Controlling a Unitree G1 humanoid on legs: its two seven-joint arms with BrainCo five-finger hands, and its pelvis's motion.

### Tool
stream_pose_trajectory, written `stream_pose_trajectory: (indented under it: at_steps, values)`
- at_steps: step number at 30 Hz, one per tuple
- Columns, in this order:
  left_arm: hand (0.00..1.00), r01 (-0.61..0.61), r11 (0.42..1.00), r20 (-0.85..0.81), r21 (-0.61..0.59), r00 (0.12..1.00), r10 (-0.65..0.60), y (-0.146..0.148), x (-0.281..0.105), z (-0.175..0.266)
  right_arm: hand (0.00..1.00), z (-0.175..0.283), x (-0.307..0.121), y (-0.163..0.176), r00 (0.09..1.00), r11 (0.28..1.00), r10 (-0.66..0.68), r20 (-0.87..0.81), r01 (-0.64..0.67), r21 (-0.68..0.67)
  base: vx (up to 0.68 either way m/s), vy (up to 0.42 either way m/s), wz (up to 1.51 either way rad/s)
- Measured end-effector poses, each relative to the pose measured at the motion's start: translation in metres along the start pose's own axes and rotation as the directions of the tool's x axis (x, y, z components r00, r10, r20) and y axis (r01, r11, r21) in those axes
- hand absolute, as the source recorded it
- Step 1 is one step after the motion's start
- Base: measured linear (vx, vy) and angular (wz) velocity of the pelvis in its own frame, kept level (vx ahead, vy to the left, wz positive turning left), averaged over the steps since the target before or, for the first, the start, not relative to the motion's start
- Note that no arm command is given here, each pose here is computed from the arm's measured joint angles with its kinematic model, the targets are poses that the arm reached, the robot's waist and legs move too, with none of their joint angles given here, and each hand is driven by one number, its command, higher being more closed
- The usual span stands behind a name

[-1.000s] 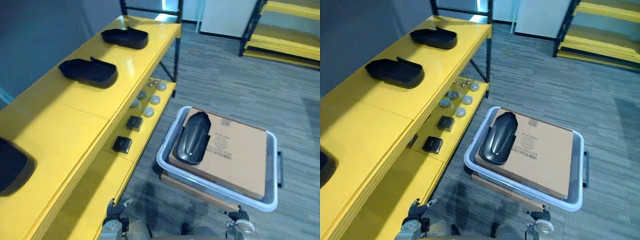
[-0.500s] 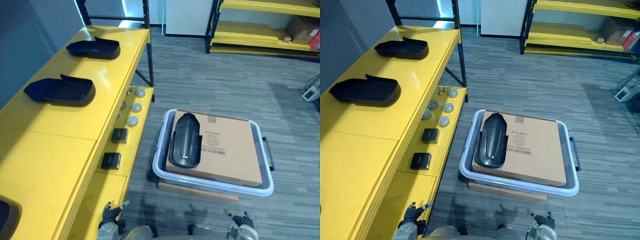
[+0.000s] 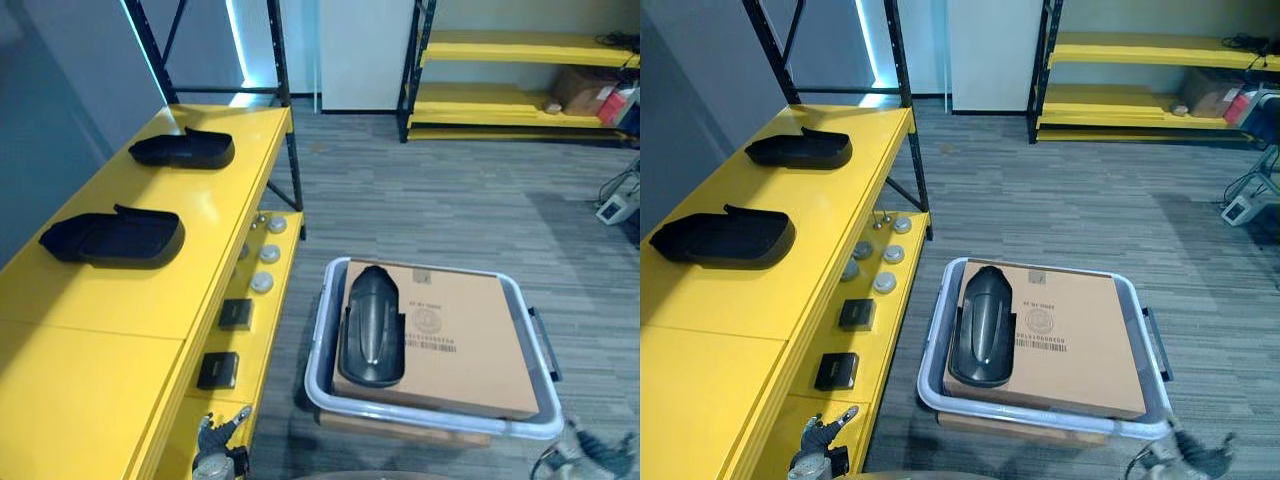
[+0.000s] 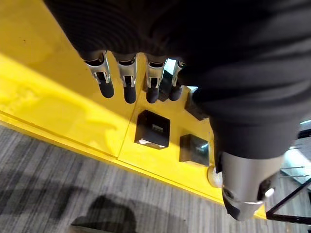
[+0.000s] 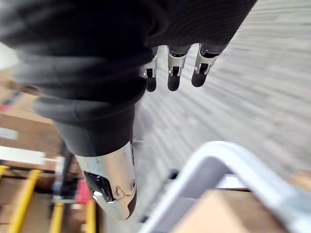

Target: Walk over and take plastic housings, then place them on the shelf

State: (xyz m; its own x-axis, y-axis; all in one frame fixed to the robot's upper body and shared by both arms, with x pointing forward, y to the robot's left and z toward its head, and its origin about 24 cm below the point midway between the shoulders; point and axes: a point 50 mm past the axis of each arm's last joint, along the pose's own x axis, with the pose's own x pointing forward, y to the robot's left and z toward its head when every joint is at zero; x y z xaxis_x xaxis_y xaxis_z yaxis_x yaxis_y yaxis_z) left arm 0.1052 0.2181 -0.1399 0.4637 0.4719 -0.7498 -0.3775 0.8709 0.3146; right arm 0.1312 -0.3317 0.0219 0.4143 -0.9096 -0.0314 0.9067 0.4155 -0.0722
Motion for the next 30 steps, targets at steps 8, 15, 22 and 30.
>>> stream_pose_trajectory:
  at_steps: [8, 15, 22, 30]
  values:
    - [0.00, 0.017, 0.994, -0.008, 0.112, 1.000, -0.016, 0.009, -0.002, -0.012, 0.00, 0.033, -0.020, 0.089, 0.856, 0.873, 0.487, 0.172, -0.484, -0.063, 0.11, 0.001, 0.28]
    - [0.00, 0.025, 0.988, -0.014, 0.155, 1.000, -0.023, 0.012, 0.001, -0.013, 0.00, 0.011, -0.024, 0.104, 0.780, 0.770, 0.620, 0.086, -0.584, -0.257, 0.00, -0.105, 0.20]
    - [0.00, 0.030, 0.982, -0.036, 0.187, 0.999, -0.023, 0.015, 0.001, -0.019, 0.00, -0.021, -0.035, 0.109, 0.760, 0.648, 0.647, -0.061, -0.591, -0.481, -0.03, -0.030, 0.19]
    - [0.00, 0.021, 0.975, -0.018, 0.220, 1.000, -0.017, 0.019, 0.004, -0.015, 0.00, -0.034, -0.040, 0.112, 0.748, 0.606, 0.652, -0.122, -0.611, -0.509, 0.02, 0.019, 0.11]
